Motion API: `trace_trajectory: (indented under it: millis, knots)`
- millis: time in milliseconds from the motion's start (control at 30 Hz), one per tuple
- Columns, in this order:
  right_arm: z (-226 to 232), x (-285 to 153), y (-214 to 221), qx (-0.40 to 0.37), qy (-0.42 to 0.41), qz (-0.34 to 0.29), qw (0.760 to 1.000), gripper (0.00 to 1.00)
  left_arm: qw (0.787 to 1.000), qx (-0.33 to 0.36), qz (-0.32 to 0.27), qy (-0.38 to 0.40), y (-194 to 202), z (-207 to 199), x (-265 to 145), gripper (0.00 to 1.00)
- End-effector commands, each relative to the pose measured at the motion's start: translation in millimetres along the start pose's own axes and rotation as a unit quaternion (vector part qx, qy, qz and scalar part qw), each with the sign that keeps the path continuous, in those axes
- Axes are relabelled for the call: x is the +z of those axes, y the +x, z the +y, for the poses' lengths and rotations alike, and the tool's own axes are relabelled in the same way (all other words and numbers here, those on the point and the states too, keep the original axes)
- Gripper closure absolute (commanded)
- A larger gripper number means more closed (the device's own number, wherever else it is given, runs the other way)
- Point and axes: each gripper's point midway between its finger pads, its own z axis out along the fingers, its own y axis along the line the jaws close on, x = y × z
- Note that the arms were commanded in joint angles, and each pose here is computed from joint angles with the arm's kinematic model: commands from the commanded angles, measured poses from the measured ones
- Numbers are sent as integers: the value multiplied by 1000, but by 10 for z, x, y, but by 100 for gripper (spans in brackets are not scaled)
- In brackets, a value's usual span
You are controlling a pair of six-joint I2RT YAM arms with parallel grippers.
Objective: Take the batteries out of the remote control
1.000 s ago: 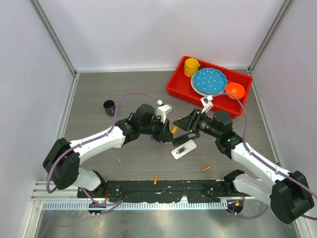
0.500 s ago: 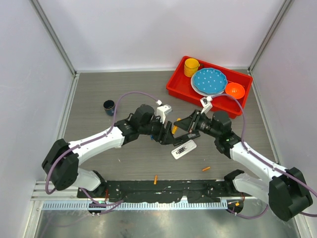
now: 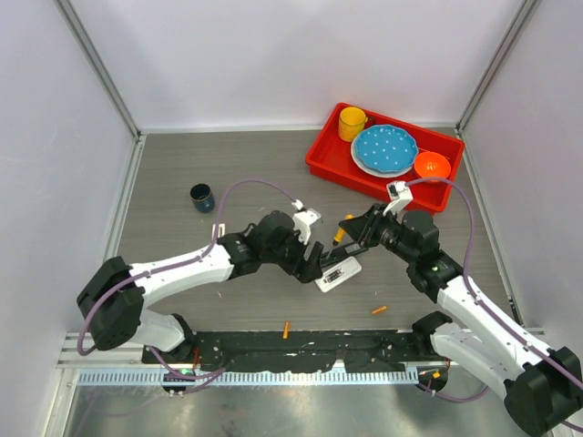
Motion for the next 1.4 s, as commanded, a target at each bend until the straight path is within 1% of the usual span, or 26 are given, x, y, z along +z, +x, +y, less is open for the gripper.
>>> trace_trajectory:
  millis: [0, 33, 167, 233, 367, 500, 733, 800, 933, 1167, 1300, 1367]
  knots:
    - [-137, -75, -262, -60, 57, -39, 996, 99, 998, 34, 27, -42, 162, 5, 226, 22]
    - [-156, -82, -258, -61, 62, -39, 995, 99, 998, 40, 27, -47, 155, -18, 266, 22]
    - [-216, -94, -206, -58, 71, -36, 995, 99, 994, 72, 51, -57, 356, -155, 496, 21]
    - [-246, -99, -164, -56, 74, -34, 995, 99, 993, 77, 59, -73, 430, -112, 596, 20]
    - [-268, -111, -104, -55, 72, -29, 995, 99, 990, 88, 55, -99, 467, -118, 679, 20]
    - [-294, -127, -62, -52, 73, -29, 996, 99, 986, 96, 51, -127, 475, -23, 695, 20]
    - [-352, -120, -18, -52, 81, -26, 995, 99, 984, 102, 60, -134, 618, 73, 811, 21]
    - [-365, -119, -5, -52, 83, -25, 995, 99, 984, 102, 64, -129, 658, 71, 857, 23]
    - [-424, -108, 51, -45, 91, -20, 995, 99, 986, 102, 67, -110, 691, 16, 911, 34]
    - [-516, -103, 177, -34, 96, -15, 995, 99, 988, 102, 66, -96, 715, -21, 939, 37]
    - [-577, -92, 234, -30, 102, -12, 994, 99, 988, 103, 74, -88, 759, -37, 946, 48]
    - [-593, -94, 248, -26, 103, -13, 994, 99, 988, 102, 73, -84, 754, -51, 941, 51]
